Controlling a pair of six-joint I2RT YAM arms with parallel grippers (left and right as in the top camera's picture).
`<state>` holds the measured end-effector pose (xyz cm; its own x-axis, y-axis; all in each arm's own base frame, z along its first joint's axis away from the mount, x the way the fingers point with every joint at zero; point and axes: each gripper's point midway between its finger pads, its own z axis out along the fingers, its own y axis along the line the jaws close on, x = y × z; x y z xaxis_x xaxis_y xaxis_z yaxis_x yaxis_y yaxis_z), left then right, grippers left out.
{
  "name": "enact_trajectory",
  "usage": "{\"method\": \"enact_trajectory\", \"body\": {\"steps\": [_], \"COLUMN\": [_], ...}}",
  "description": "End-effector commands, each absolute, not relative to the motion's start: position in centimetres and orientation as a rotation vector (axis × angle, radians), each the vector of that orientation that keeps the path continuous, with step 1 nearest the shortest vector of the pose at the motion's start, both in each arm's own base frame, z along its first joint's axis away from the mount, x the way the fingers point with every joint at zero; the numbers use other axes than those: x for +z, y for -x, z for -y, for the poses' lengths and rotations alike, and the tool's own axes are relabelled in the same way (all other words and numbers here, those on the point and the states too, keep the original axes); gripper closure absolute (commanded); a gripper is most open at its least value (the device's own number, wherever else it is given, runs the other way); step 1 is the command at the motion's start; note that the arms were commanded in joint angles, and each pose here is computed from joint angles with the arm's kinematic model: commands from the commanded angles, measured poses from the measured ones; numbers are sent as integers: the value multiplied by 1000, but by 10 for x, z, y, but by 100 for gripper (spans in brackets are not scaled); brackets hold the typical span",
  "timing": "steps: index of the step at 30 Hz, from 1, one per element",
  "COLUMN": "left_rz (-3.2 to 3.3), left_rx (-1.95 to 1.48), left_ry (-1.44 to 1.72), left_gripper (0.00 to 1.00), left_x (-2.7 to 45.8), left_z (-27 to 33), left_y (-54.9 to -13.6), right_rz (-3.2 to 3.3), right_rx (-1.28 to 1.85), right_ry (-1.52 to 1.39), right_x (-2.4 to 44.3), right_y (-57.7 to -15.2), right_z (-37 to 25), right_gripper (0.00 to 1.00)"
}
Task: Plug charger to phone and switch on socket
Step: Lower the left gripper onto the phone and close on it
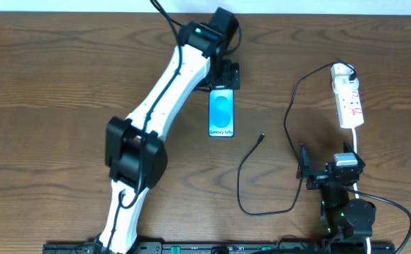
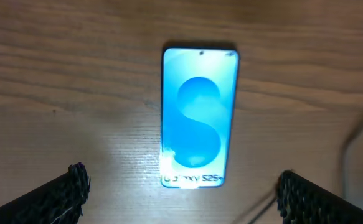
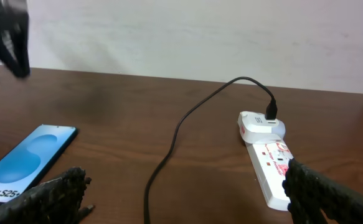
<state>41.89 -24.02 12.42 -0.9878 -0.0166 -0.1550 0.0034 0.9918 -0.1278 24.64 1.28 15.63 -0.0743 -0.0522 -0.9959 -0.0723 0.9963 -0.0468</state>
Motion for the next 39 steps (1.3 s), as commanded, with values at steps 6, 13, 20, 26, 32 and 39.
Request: {"method": "enact_trajectory", "body": {"steps": [6,13,20,26,32,39], "left_rz": [-3089,-3112,-3107,-3123,-3120,-3090], "left_rx": [-74,-55,-52,-38,-41,4], "left_ry": [59,5,-12,-28,-46,-45], "left_gripper": [2,2,2,2,2,2], "left_x": [67,47,38,27,17,5], "left_z": [241,255,259,262,270,268], "left_y": [-412,-406,-404,-397,-392,-394], "right_rz": [-1648,-1648,-1648,-1648,-1648,-1648], "right_rx": [22,22,22,22,22,22], "right_ry": [80,80,80,80,80,80], "right_x": [156,156,156,156,156,156], "right_y": [-246,-246,-246,-246,-246,-246], "right_z": [-11,-11,-11,-11,-11,-11], "right_gripper": [1,1,1,1,1,1]}}
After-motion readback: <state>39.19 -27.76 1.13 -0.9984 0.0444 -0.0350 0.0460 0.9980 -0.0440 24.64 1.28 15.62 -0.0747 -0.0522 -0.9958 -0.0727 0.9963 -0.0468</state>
